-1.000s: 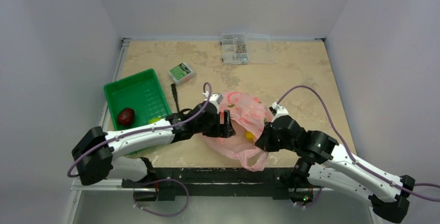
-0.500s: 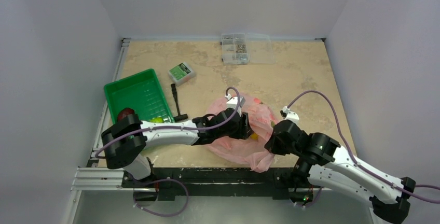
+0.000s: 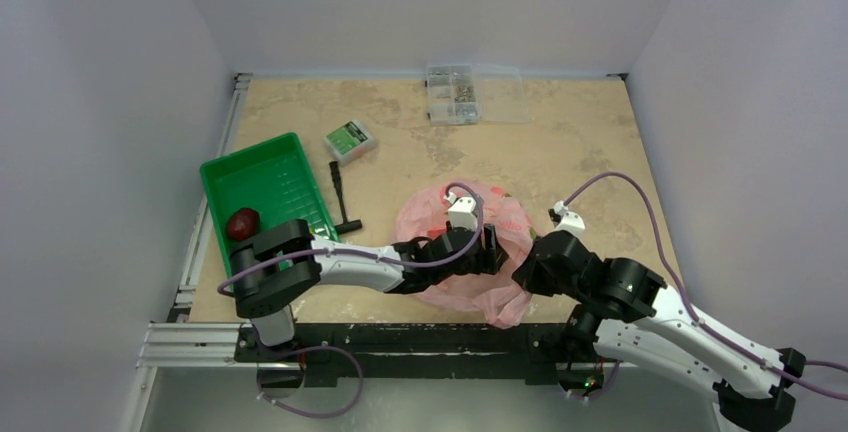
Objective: Take the fake fruits out of the plastic bag
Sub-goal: Adjust the fake fruit in the plastic bag.
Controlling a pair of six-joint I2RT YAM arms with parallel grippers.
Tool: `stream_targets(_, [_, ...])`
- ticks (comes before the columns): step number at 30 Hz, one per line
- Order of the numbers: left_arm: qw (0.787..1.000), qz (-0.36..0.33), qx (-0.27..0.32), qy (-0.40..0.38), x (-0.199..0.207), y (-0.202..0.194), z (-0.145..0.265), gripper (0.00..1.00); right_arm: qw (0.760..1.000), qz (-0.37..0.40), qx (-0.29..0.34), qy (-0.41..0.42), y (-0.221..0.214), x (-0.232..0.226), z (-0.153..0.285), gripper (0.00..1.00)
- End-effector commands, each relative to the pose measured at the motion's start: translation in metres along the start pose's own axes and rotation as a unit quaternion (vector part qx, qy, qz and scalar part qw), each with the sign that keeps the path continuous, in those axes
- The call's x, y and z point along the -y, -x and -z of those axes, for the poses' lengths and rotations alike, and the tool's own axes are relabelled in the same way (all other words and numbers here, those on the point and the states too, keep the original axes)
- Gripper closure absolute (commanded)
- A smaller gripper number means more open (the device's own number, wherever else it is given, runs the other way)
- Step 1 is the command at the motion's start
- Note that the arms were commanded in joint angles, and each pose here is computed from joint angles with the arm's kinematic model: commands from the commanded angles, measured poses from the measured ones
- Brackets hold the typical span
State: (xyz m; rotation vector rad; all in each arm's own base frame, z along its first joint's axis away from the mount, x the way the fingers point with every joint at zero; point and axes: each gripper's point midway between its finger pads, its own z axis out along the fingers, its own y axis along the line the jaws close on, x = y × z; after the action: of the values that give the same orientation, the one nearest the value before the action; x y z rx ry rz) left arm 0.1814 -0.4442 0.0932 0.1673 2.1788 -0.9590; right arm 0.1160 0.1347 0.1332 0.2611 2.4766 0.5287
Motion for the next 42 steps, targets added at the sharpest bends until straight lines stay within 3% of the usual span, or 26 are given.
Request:
stream_targets(1, [0.999,0.028,0.045,0.01,0.001,0.015,-0.009,0.35,1.0,-0.01,0.02,0.011,0.012,-0.008,0.007,1.0])
stream_targets(8, [0.997,0.029,0.039,0.06,-0.014,0.009,-0.025,0.19,1.0,-0.008,0.019,0.01,0.011,-0.007,0.007,1.0])
stream_targets(11, [0.998,0.03,0.034,0.048,-0.011,0.008,-0.037,0.19,1.0,-0.007,0.02,0.008,0.01,-0.005,0.005,1.0])
stream_targets(15, [0.998,0.029,0.025,0.057,-0.018,0.005,-0.048,0.29,1.0,-0.005,0.017,0.011,0.009,-0.006,0.005,1.0])
stream_targets(18, [0.998,0.027,0.019,0.045,-0.014,0.006,-0.048,0.44,1.0,-0.004,0.022,0.005,0.011,-0.004,0.006,1.0])
stream_targets(27, [0.999,-0.002,0.027,0.037,-0.014,0.024,-0.011,0.79,0.999,0.004,0.039,0.001,0.019,-0.003,0.008,1.0])
stream_targets(36, [1.0,0.017,0.014,-0.002,0.002,0.034,0.028,0.83,0.998,0.009,0.065,-0.009,0.032,-0.004,0.01,1.0])
stream_targets(42, [0.999,0.01,0.004,0.037,-0.014,0.034,0.041,0.8,0.997,0.018,0.076,-0.016,0.037,-0.001,0.012,1.0])
